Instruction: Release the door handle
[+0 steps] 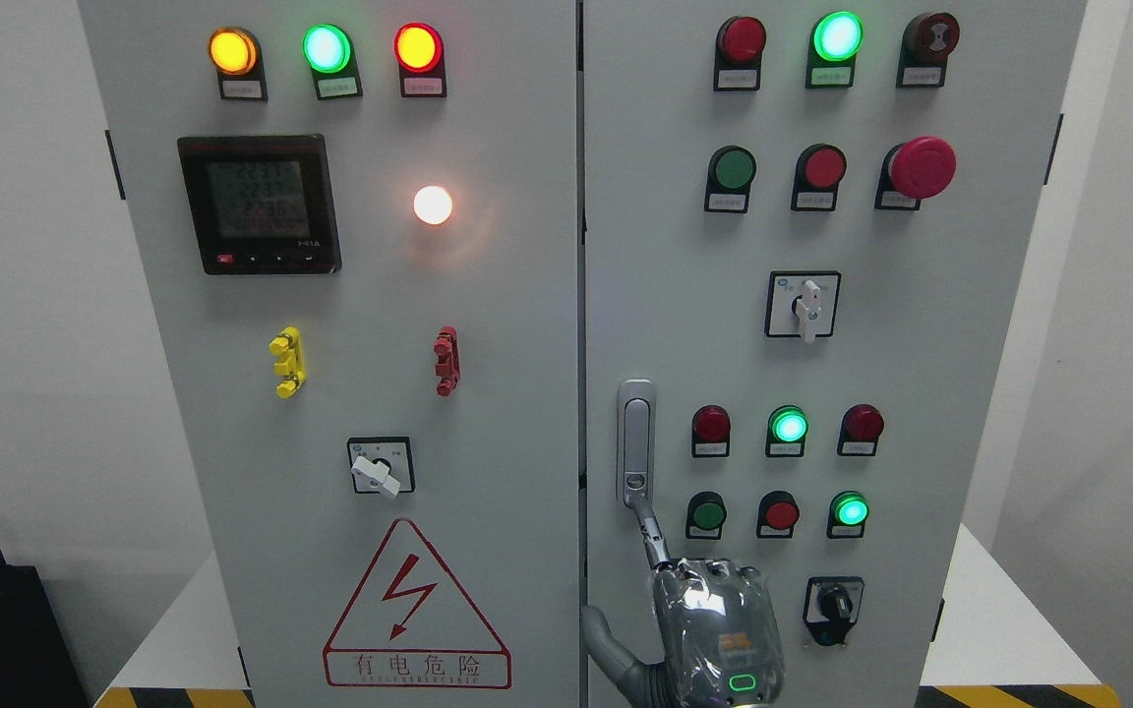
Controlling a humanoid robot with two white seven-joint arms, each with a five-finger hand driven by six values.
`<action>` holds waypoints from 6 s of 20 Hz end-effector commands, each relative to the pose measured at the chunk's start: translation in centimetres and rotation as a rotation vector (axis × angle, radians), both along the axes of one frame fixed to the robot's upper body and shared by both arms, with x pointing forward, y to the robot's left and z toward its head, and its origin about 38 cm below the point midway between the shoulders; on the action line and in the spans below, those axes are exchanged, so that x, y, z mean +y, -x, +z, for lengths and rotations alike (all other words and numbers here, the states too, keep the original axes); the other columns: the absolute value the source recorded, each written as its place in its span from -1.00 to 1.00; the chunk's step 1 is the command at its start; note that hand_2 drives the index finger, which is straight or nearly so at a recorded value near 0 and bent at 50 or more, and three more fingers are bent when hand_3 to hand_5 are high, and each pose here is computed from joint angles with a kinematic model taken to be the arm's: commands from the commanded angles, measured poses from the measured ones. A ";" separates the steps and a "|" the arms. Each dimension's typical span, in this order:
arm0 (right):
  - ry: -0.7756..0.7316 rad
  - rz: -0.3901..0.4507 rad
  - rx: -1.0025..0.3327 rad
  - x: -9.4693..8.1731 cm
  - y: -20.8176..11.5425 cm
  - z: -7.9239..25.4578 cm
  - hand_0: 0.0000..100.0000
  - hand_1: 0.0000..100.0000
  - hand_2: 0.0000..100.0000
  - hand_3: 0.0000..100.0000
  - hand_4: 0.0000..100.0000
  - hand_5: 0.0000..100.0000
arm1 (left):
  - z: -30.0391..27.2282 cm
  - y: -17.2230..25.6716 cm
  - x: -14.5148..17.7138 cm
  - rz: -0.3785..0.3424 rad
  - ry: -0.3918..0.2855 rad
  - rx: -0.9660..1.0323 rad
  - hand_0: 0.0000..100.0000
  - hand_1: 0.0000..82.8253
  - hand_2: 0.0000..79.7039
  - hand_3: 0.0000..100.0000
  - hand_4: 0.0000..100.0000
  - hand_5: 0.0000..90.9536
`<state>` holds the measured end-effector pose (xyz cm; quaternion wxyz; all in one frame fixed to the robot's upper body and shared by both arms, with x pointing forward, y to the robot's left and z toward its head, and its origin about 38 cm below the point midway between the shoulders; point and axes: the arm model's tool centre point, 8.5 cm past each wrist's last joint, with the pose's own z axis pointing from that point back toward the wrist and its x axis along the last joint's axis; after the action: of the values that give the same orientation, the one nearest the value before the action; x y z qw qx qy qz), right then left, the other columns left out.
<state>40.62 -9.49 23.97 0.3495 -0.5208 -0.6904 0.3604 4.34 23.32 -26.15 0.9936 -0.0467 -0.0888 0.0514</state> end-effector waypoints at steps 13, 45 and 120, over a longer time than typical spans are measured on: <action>0.002 -0.003 0.036 -0.2 -0.3 -0.5 -0.44 -0.54 -1.00 1.00 1.00 1.00 | 0.0 0.6 0.0 0.012 0.001 0.017 -0.76 -0.06 -1.00 -1.00 -1.00 -1.00; -0.012 0.005 0.005 -0.2 0.3 0.5 -0.43 -0.55 -1.00 1.00 1.00 1.00 | 0.0 0.6 0.0 0.012 0.001 0.017 -0.76 -0.06 -1.00 -1.00 -1.00 -1.00; -0.114 -0.033 -0.024 -1.5 -2.9 7.4 -0.24 -0.92 1.00 1.00 0.97 0.86 | 0.0 0.6 0.0 0.011 0.000 0.015 -0.76 -0.06 -1.00 -1.00 -1.00 -1.00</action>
<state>43.37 -10.95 31.28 0.3756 -0.5150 -0.7059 0.3089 4.33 23.32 -26.15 0.9936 -0.0467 -0.0887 0.0515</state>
